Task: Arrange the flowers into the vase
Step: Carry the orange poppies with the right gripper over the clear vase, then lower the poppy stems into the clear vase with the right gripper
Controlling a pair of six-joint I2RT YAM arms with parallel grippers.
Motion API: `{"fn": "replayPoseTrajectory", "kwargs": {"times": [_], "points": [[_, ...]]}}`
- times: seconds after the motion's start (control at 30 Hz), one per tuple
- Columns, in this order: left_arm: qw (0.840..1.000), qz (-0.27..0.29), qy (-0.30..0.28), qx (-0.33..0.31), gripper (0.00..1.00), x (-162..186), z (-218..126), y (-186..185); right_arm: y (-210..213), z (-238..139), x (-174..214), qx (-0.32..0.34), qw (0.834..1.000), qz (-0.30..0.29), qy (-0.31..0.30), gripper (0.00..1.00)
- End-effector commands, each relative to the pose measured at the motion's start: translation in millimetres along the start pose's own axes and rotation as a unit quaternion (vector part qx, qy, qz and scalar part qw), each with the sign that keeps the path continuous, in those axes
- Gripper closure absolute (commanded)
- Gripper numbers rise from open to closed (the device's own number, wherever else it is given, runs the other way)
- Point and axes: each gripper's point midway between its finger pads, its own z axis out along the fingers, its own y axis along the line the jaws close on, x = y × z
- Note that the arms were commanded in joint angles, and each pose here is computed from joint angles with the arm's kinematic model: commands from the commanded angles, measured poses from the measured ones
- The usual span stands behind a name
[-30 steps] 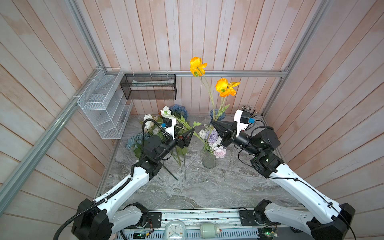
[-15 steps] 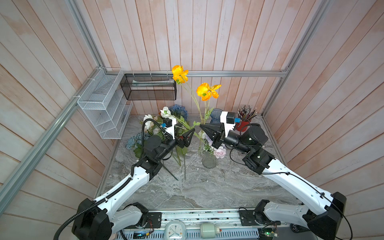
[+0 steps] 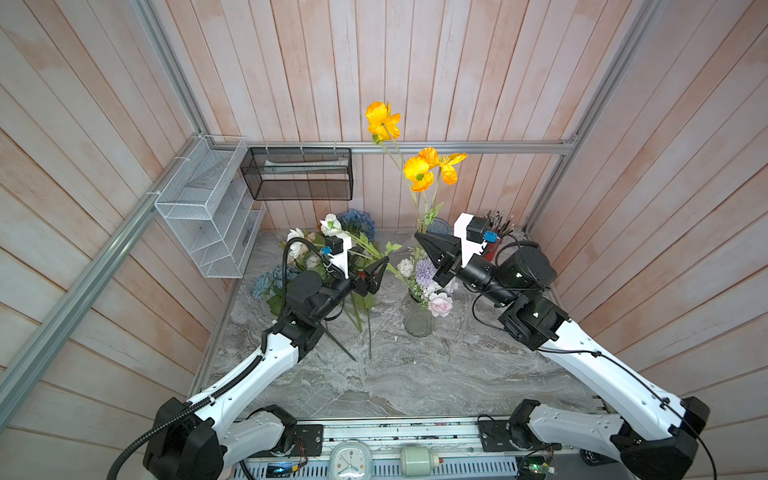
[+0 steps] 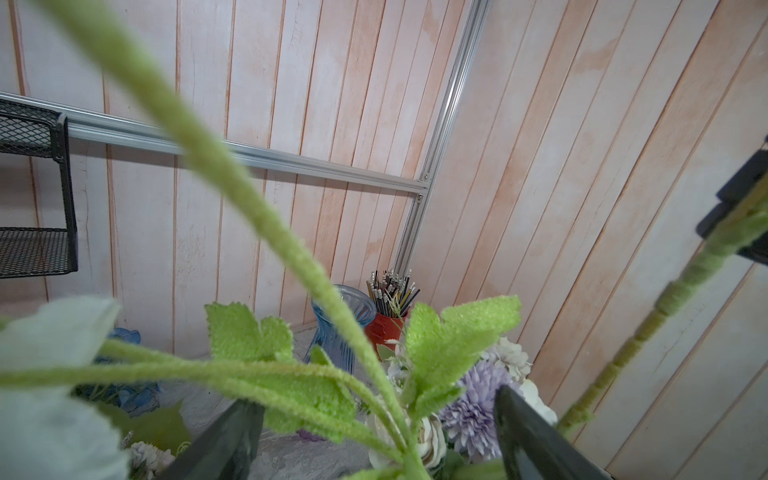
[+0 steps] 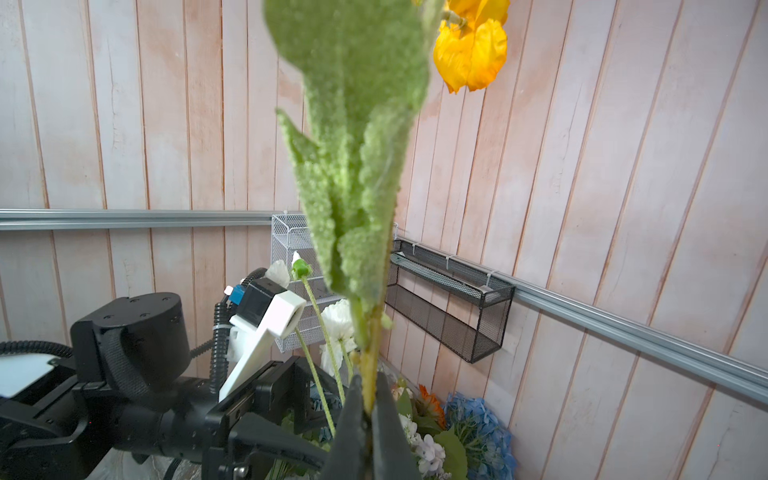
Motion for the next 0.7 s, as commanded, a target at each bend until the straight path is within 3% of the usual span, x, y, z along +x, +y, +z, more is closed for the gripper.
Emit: {"fn": "replayPoseTrajectory", "kwargs": {"times": [0.0, 0.3, 0.67], "points": [[1.000, 0.003, -0.001, -0.006, 0.12, 0, -4, 2, -4, -4, -14, 0.015, 1.000, -0.020, -0.003, 1.00], [1.000, -0.001, -0.002, -0.005, 0.12, 0, -6, 1, 0, 2, 29, 0.003, 0.999, 0.012, 0.041, 1.00], [1.000, 0.002, -0.005, -0.004, 0.12, -2, -10, 0, -11, 7, 79, 0.032, 0.995, 0.011, 0.093, 1.00]]}}
